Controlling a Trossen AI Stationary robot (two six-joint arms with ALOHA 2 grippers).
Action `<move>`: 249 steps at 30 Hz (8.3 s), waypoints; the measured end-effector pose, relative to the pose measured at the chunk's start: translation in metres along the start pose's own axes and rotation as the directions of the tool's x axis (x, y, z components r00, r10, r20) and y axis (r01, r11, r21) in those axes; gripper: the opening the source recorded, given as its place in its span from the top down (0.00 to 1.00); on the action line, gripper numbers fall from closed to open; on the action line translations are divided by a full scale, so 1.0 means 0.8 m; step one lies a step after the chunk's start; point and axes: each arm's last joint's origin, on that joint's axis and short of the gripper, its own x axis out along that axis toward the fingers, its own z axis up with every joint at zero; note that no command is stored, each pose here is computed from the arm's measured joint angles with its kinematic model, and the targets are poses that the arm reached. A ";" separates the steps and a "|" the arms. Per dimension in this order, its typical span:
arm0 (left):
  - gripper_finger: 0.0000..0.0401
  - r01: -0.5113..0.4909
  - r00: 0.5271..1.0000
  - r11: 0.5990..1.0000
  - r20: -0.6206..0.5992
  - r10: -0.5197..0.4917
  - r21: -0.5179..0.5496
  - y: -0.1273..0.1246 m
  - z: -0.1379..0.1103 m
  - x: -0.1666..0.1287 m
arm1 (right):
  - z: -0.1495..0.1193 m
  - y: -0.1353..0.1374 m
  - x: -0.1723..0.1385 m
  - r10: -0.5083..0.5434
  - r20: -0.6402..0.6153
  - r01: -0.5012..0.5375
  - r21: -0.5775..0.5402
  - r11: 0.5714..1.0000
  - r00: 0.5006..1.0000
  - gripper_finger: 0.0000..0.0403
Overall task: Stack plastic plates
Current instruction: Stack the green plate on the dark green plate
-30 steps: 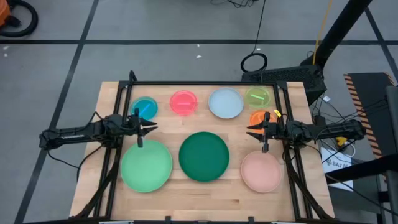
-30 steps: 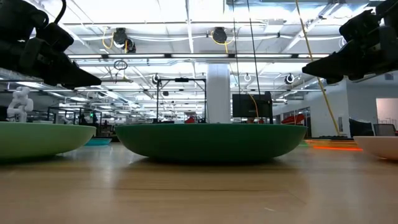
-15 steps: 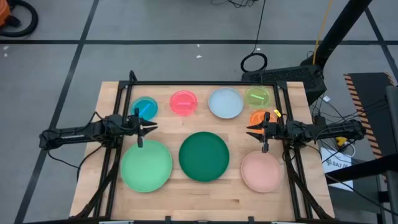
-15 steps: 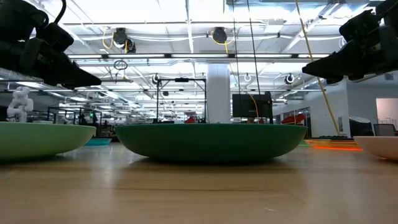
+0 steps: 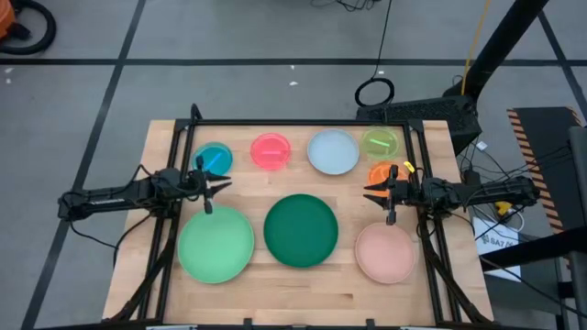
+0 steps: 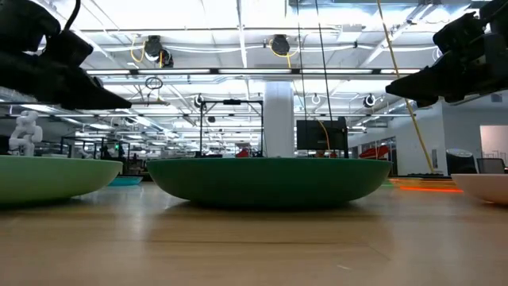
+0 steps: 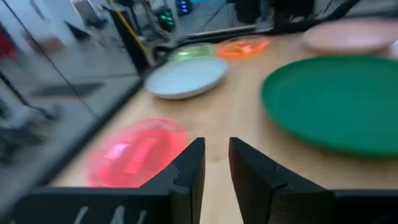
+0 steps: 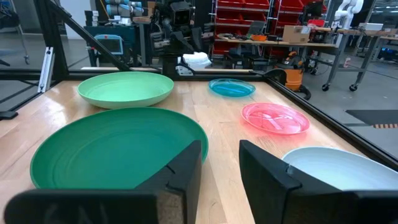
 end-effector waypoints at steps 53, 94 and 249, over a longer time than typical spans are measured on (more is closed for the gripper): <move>0.80 0.004 0.910 0.946 0.393 0.131 -0.324 0.033 0.138 -0.027 | 0.171 -0.064 0.194 -0.186 -0.374 0.240 0.104 0.965 0.909 0.75; 0.80 -0.141 0.990 0.948 -0.058 0.130 -0.287 0.040 0.149 -0.032 | 0.051 0.074 0.469 0.157 -0.443 -0.169 0.014 0.986 0.883 0.75; 0.80 -0.204 0.979 0.928 -0.041 0.201 -0.311 0.042 0.151 -0.031 | 0.012 0.090 0.554 0.125 -0.604 0.122 0.351 0.928 0.787 0.97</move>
